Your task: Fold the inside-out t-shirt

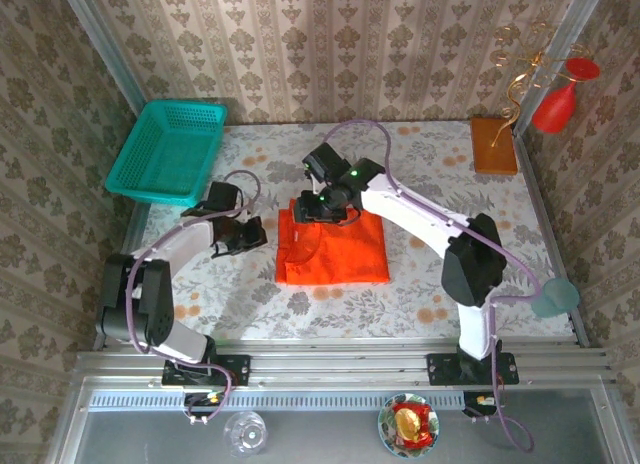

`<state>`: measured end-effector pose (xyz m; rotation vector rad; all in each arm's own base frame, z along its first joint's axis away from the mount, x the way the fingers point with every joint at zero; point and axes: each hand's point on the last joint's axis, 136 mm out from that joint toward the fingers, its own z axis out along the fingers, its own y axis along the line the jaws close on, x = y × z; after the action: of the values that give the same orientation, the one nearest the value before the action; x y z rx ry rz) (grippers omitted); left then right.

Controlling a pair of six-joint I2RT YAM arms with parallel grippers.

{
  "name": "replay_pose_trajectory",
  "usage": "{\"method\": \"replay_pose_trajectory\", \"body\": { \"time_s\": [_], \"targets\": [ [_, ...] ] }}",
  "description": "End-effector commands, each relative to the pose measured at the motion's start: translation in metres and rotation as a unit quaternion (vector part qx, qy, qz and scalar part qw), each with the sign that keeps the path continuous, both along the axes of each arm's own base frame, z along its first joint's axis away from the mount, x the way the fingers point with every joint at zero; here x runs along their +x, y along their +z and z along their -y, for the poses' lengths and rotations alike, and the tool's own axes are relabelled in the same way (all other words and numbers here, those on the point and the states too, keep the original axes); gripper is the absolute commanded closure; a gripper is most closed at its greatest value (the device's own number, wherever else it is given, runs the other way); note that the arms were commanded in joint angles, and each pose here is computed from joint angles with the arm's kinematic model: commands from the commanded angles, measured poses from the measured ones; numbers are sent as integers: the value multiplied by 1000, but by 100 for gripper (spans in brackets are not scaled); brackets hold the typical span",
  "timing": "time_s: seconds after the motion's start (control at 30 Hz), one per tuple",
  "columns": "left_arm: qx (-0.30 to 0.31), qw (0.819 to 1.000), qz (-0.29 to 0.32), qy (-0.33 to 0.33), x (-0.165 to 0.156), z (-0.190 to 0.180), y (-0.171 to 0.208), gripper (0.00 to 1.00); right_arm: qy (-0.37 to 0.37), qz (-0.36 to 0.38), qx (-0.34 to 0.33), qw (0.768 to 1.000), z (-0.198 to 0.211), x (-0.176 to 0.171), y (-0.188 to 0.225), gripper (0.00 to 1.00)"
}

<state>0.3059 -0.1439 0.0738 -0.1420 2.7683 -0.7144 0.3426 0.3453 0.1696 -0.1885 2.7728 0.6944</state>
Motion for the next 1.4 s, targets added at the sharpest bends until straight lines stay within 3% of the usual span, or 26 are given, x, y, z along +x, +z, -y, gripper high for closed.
{"method": "replay_pose_trajectory", "body": {
  "time_s": [0.0, 0.23, 0.37, 0.53, 0.87, 1.03, 1.2, 1.37],
  "targets": [
    [-21, 999, 8, -34, -7, 20, 24, 92, -21, -35, -31, 999, 19, -7, -37, 57],
    [-51, 993, 0, -103, -30, 77, 32, 90, -16, -59, 1, 998, 12, -2, -66, 63],
    [-53, 988, -24, -146, -55, 109, 14, 91, -10, -62, 31, 998, -1, 23, -74, 67],
    [-60, 984, -57, -156, -73, 124, -18, 91, 1, -62, 76, 995, -22, 55, -82, 71],
    [-26, 990, -91, -108, -75, 97, -55, 93, -10, -74, 125, 989, -42, 112, -126, 76],
    [-13, 992, -94, -88, -72, 80, -60, 94, -2, -65, 153, 986, -38, 116, -98, 74],
    [-6, 993, -88, -81, -63, 71, -56, 94, -7, -33, 158, 987, -3, 113, -52, 69],
    [3, 993, -88, -80, -50, 61, -56, 94, -38, -74, 96, 992, 66, 90, -71, 72]
  ]
}}
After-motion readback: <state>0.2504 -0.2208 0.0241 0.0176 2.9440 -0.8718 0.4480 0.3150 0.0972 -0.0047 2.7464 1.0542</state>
